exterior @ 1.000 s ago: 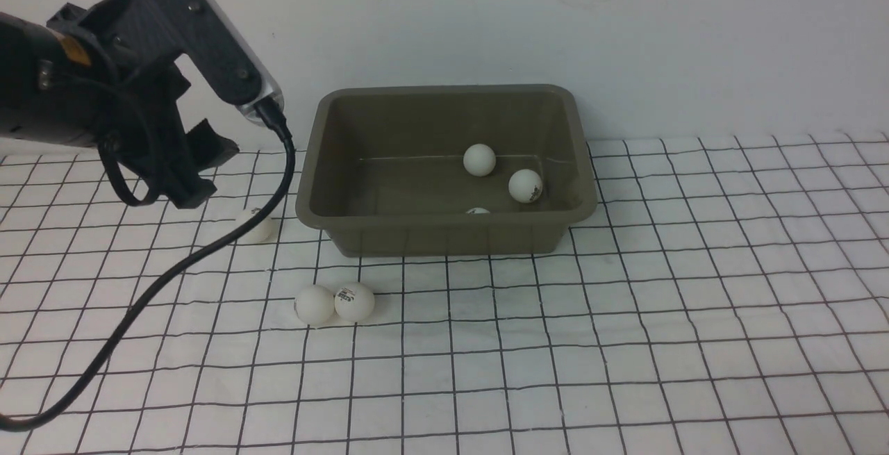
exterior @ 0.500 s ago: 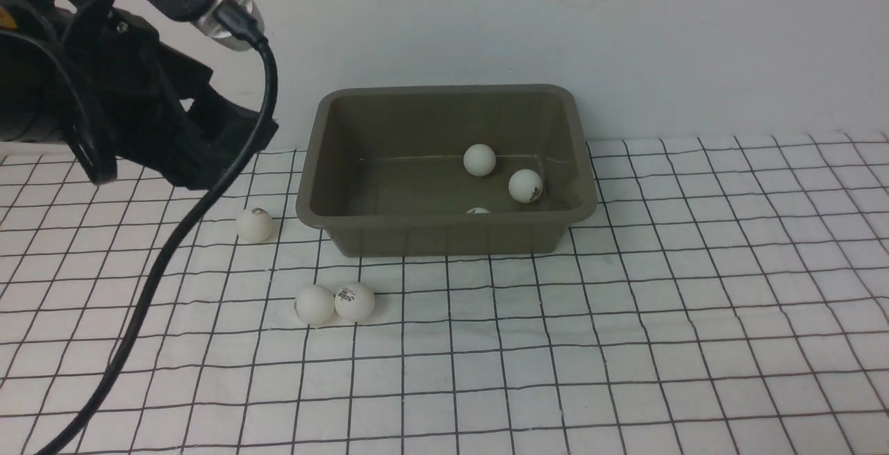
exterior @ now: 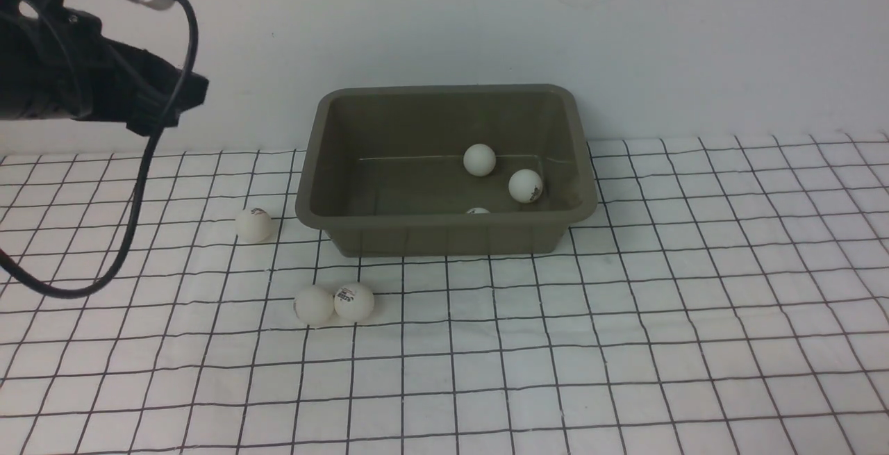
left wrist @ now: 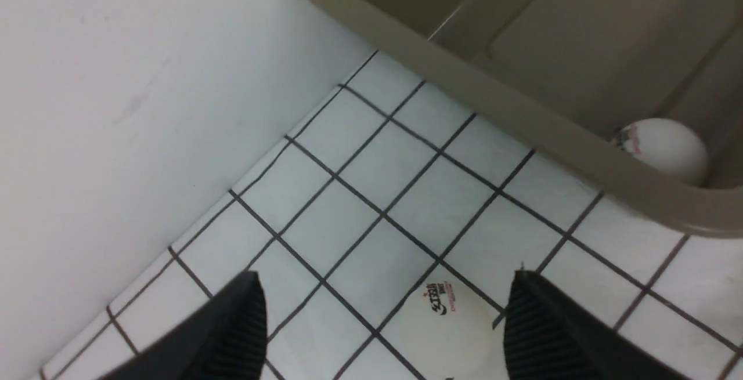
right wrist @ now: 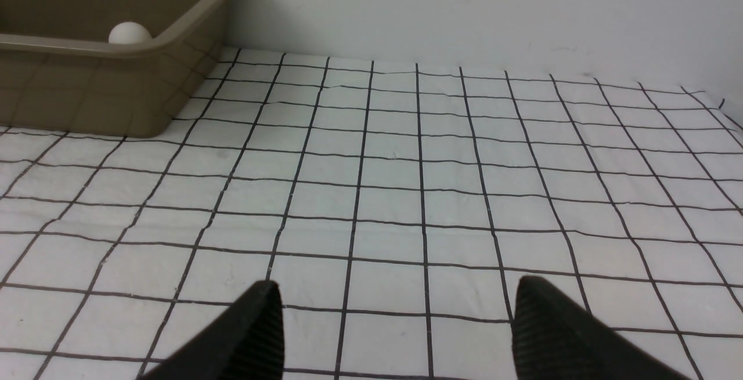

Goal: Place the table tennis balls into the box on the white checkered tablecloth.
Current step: 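Reach for and grasp a ping pong ball on the table beside the basket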

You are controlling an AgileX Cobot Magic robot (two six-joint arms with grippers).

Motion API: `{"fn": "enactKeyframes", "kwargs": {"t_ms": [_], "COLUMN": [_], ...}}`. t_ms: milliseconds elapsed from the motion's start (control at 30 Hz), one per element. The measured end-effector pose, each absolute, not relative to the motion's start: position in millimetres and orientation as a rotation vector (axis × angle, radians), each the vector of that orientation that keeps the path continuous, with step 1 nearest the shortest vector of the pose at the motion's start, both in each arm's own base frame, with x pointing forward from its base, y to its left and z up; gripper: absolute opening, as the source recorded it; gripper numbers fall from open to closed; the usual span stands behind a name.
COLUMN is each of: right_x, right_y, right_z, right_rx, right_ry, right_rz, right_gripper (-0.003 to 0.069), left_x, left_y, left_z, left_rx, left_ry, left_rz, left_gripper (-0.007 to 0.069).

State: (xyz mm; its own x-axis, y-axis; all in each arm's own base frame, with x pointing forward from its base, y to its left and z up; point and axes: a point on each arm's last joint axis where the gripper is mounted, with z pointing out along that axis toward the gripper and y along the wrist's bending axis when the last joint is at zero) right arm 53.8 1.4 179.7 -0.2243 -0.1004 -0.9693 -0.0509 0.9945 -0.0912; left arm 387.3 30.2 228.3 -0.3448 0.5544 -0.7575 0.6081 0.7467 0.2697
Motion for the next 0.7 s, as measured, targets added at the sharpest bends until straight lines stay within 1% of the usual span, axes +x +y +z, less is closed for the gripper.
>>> {"fn": "enactKeyframes", "kwargs": {"t_ms": [133,200,333,433,700], "right_x": [53.8,53.8,53.8,53.8,53.8], "right_y": [1.4,1.4,1.4,1.4,1.4], "right_z": [179.7,179.7,179.7,179.7,179.7], "right_rx": [-0.111,-0.111,-0.111,-0.111,-0.11], "right_ry": [1.798,1.798,1.798,1.798,1.798], "right_rz": [-0.046,-0.046,-0.046,-0.046,-0.045], "right_gripper": [0.0482,0.0482,0.0482,0.0482,0.0482], "left_x": [405.3,415.0,426.6,432.1,435.3], "left_y": [34.5,35.2,35.8,37.4,35.3], "left_z": [205.6,192.8,184.1,172.5,152.6], "left_rx": [0.81,0.788,0.776,0.758,0.738], "left_ry": [2.102,2.156,2.223,2.289,2.339], "left_rz": [-0.134,-0.198,-0.277,-0.323,-0.371], "left_gripper": [0.0492,0.0492,0.0492,0.0492,0.0492]}}
